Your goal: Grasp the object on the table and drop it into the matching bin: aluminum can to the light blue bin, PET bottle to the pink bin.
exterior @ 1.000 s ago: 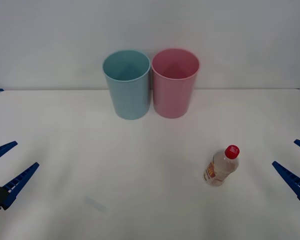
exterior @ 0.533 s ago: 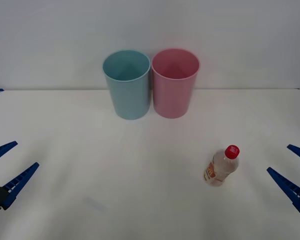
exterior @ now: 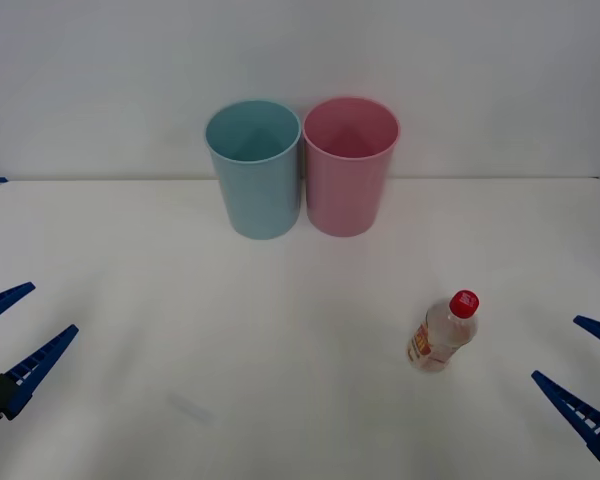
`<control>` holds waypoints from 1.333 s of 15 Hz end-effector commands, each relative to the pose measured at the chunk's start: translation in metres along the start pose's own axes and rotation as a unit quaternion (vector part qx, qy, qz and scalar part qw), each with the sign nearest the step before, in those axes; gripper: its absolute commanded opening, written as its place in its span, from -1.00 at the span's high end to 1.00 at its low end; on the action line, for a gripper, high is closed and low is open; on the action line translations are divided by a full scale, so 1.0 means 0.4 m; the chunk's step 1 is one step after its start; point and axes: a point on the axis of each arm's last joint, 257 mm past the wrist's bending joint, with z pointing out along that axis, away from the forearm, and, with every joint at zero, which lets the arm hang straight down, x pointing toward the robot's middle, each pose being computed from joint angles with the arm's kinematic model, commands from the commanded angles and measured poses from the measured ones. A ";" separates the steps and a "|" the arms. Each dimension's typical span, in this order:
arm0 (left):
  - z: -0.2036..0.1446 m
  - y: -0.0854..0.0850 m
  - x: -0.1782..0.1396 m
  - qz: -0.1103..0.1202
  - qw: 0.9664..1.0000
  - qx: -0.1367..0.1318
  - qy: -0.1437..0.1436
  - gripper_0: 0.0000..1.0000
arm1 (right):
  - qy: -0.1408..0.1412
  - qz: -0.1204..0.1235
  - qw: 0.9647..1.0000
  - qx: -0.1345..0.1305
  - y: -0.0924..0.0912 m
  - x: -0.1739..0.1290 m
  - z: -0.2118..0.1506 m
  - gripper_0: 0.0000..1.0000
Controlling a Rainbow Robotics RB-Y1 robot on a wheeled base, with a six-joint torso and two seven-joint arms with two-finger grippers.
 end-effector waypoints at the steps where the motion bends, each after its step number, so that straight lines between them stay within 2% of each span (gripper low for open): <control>1: 0.000 0.000 0.000 0.000 1.000 0.000 0.000 -1.00 | 0.014 -0.011 1.000 0.000 0.015 0.027 -0.012 -1.00; 5: 0.000 0.000 0.000 0.000 1.000 0.000 0.000 -1.00 | 0.024 -0.013 1.000 -0.004 0.041 0.060 -0.018 -1.00; 7: 0.000 0.000 0.000 0.000 1.000 0.000 0.000 -1.00 | 0.028 -0.045 0.999 0.002 0.032 0.084 -0.019 -1.00; 8: 0.000 0.000 0.000 0.000 1.000 0.000 0.000 -1.00 | 0.030 -0.050 0.998 0.006 0.026 0.100 -0.019 -1.00; 13: 0.000 0.000 0.000 0.000 1.000 0.000 0.000 -1.00 | 0.032 -0.030 0.999 0.001 0.041 0.151 0.021 -1.00; 16: 0.000 0.000 0.000 0.000 1.000 0.000 0.000 -1.00 | 0.035 -0.024 0.999 0.003 0.047 0.179 0.064 -1.00; 20: 0.000 0.000 0.000 0.000 1.000 0.000 0.000 -1.00 | 0.032 -0.011 0.999 -0.008 0.054 0.217 0.133 -1.00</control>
